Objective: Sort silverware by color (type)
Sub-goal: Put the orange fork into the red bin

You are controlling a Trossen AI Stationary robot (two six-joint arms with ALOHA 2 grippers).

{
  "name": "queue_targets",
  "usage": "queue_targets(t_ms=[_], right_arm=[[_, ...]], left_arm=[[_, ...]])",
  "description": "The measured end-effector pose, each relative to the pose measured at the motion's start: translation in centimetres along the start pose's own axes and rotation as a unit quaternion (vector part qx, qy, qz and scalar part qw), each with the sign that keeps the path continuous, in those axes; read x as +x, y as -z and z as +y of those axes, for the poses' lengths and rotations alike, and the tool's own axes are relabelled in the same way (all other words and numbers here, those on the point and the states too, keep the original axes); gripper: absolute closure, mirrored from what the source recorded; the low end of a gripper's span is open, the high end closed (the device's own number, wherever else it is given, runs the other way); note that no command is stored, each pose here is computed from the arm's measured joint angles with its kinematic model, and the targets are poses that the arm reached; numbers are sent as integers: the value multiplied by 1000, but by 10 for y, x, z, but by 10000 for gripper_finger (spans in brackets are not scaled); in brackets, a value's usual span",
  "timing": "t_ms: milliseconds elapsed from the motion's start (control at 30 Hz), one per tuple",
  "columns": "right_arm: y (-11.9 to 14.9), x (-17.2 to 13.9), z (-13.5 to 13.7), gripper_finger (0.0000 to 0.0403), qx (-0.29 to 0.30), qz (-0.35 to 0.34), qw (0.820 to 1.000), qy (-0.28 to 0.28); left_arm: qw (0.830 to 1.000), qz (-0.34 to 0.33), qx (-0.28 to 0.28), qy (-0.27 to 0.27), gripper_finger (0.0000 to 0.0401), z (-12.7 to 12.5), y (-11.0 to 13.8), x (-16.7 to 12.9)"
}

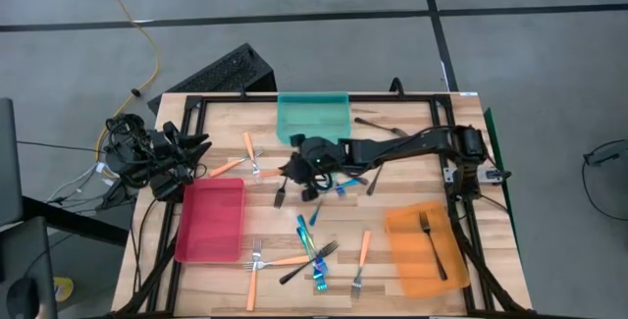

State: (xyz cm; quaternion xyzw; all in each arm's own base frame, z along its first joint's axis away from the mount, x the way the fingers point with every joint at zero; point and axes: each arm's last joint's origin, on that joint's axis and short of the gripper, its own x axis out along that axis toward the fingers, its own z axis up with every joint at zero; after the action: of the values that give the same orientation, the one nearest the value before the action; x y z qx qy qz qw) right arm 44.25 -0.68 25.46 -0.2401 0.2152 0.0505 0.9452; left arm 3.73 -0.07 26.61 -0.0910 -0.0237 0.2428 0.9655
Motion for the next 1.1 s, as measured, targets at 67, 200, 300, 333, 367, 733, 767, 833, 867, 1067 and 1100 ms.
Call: queue_targets(t_ms=[67,200,300,333,367,733,767,833,867,1067,1100], right_arm=[[-6,9,-3,339,-27,-47,998,8],[-11,26,-5,339,-77,-92,993,-3],[-12,35,-7,339,-91,-102,990,-35],[-15,45,-9,339,-101,-127,986,-40],[-17,53,-10,339,-115,-147,982,-40],[-35,99,-45,339,-134,-243,950,-143],[-37,102,-49,339,-138,-255,945,-148],[-38,108,-54,339,-139,-271,938,-164],[-39,110,-58,339,-137,-277,936,-167],[-34,122,-60,339,-148,-312,928,-141],[-33,124,-59,339,-149,-312,928,-140]], left_arm=[[1000,0,1,0,289,0,0,0],[1000,0,2,0,289,0,0,0],[1000,0,2,-1,289,0,0,0],[1000,0,2,-1,289,0,0,0],[1000,0,2,-1,289,0,0,0],[1000,0,7,-1,289,0,0,0],[1000,0,7,-2,289,0,0,0],[1000,0,7,-2,289,0,0,0],[1000,0,7,-2,289,0,0,0],[1000,-1,7,-5,289,0,0,0],[1000,-1,7,-5,289,0,0,0]])
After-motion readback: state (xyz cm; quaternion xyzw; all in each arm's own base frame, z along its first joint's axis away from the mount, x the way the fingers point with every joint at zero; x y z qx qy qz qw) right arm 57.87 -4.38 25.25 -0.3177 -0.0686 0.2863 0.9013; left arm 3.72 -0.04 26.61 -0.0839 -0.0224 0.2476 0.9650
